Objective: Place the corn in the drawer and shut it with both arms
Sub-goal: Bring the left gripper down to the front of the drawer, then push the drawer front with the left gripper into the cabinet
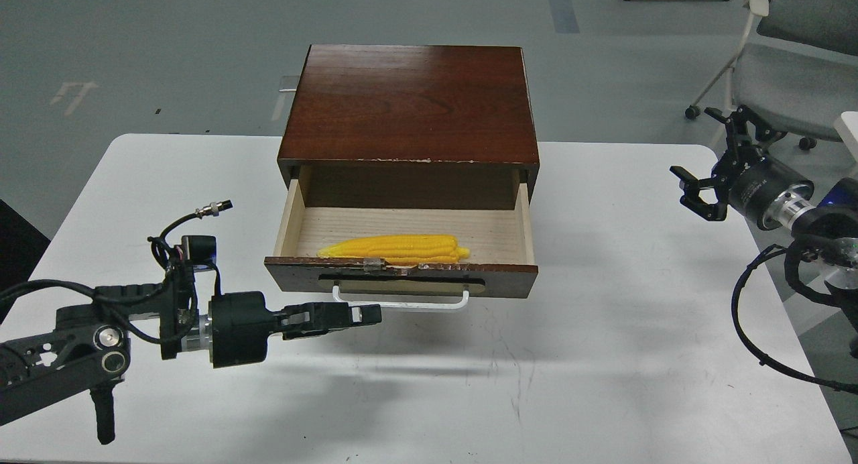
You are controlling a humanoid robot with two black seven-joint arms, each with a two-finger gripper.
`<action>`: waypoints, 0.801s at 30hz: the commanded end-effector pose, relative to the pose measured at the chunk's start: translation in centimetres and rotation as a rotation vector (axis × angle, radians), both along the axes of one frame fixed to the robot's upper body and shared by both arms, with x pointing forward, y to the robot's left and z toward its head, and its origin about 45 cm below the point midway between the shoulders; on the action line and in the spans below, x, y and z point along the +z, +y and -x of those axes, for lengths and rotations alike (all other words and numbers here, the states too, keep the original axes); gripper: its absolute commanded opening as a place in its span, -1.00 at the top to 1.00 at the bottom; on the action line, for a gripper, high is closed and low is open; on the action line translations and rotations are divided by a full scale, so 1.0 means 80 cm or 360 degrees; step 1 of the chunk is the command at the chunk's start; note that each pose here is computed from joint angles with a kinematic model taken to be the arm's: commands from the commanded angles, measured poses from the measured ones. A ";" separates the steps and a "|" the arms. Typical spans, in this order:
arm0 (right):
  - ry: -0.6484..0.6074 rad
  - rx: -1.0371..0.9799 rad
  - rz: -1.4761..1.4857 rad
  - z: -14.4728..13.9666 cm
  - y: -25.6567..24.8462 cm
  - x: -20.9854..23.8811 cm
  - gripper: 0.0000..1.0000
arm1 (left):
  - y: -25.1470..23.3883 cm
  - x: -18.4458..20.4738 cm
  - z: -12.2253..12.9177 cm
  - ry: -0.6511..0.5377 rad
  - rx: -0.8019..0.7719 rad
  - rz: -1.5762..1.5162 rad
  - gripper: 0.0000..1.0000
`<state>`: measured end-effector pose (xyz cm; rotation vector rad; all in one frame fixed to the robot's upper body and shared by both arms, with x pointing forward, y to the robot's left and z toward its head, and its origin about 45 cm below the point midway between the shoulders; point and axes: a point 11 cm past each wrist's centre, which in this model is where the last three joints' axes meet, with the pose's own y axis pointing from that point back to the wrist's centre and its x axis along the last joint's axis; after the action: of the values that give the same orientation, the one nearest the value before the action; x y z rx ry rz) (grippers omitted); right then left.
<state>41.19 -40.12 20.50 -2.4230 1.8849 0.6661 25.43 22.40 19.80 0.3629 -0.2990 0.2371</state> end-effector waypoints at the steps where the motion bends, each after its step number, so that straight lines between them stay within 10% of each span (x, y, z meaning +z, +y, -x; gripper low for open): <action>1: 0.0000 0.0000 0.0000 0.000 0.000 0.000 -1.00 | 0.002 -0.002 -0.002 -0.0001 0.0009 -0.0009 0.63; 24: 0.0003 0.0001 -0.0002 0.000 0.002 -0.001 -1.00 | -0.006 0.004 -0.032 -0.0076 0.0026 -0.0011 0.61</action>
<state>41.19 -40.09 20.46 -2.4228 1.8859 0.6674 27.66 21.96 20.31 0.3635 -0.3430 0.2566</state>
